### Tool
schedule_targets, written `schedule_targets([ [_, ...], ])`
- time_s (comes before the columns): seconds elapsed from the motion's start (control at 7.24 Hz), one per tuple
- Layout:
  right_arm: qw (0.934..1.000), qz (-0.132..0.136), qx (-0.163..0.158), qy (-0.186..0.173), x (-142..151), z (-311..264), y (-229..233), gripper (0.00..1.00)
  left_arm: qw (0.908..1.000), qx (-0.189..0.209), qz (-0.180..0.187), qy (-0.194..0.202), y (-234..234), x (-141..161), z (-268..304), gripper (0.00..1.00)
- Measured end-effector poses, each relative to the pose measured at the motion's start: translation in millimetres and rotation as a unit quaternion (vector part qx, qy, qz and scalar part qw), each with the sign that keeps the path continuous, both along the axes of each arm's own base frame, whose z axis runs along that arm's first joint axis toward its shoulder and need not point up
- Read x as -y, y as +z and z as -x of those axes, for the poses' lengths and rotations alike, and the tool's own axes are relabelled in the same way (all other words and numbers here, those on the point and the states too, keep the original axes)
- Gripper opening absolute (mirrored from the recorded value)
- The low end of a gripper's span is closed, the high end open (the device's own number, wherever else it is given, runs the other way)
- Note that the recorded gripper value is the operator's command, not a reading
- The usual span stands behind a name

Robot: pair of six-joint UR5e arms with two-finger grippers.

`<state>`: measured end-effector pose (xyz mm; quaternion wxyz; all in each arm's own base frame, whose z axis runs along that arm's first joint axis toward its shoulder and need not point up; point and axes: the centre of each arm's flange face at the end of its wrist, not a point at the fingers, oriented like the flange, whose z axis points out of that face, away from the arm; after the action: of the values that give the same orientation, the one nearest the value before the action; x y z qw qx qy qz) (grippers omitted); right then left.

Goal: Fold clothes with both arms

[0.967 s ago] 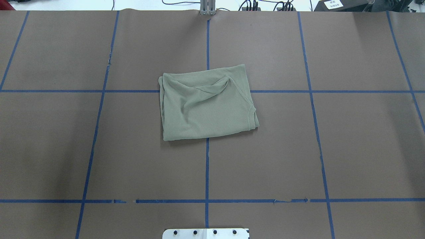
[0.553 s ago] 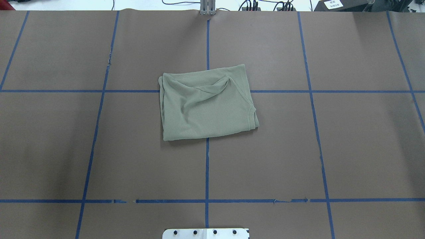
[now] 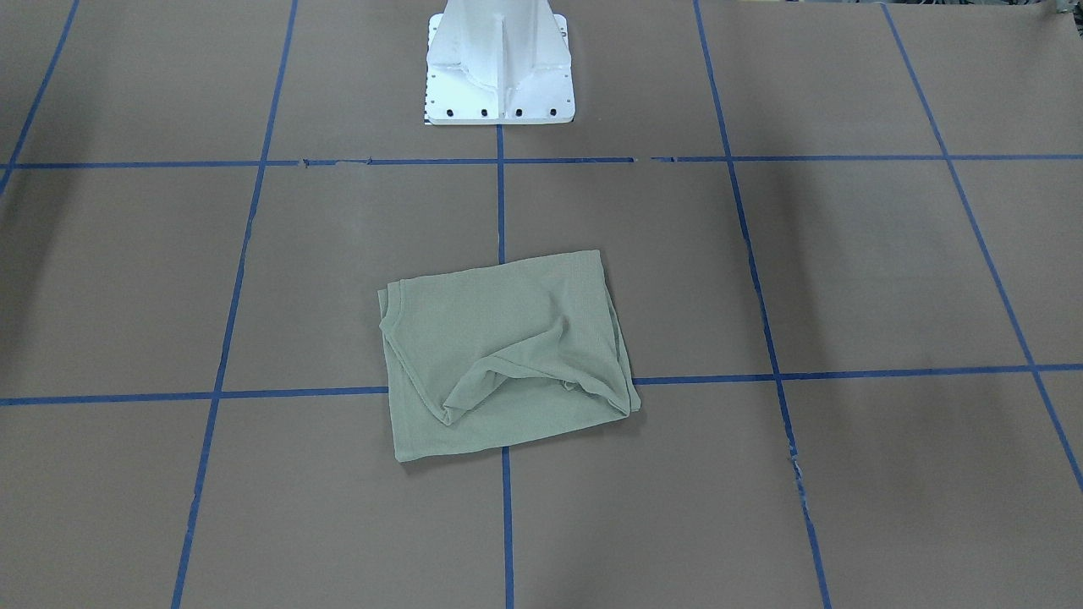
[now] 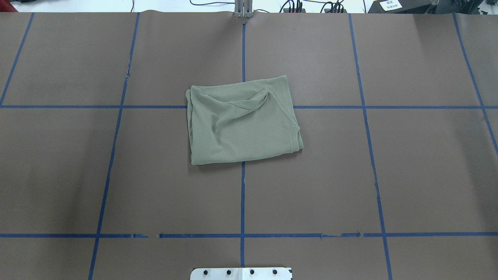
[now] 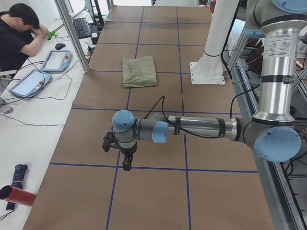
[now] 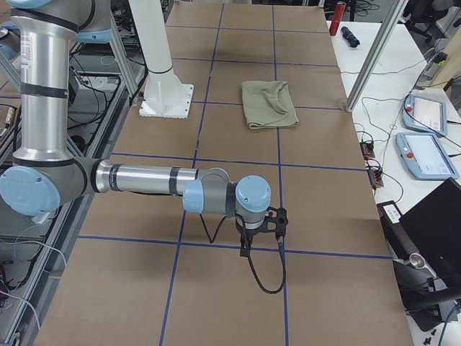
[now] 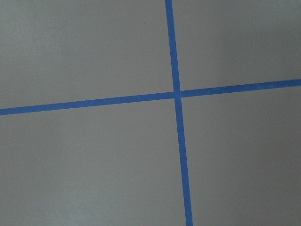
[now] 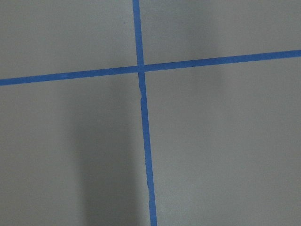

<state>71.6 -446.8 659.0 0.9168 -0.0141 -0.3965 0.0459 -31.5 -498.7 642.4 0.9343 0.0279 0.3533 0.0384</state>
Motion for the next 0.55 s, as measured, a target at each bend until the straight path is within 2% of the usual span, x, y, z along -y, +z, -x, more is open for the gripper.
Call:
schedule_targets([
  [0.55, 1.0000, 0.000, 0.001, 0.000, 0.2, 0.1, -0.7, 1.00, 1.0000, 0.000, 0.000, 0.000, -0.2, -1.0, 0.1, 1.00],
])
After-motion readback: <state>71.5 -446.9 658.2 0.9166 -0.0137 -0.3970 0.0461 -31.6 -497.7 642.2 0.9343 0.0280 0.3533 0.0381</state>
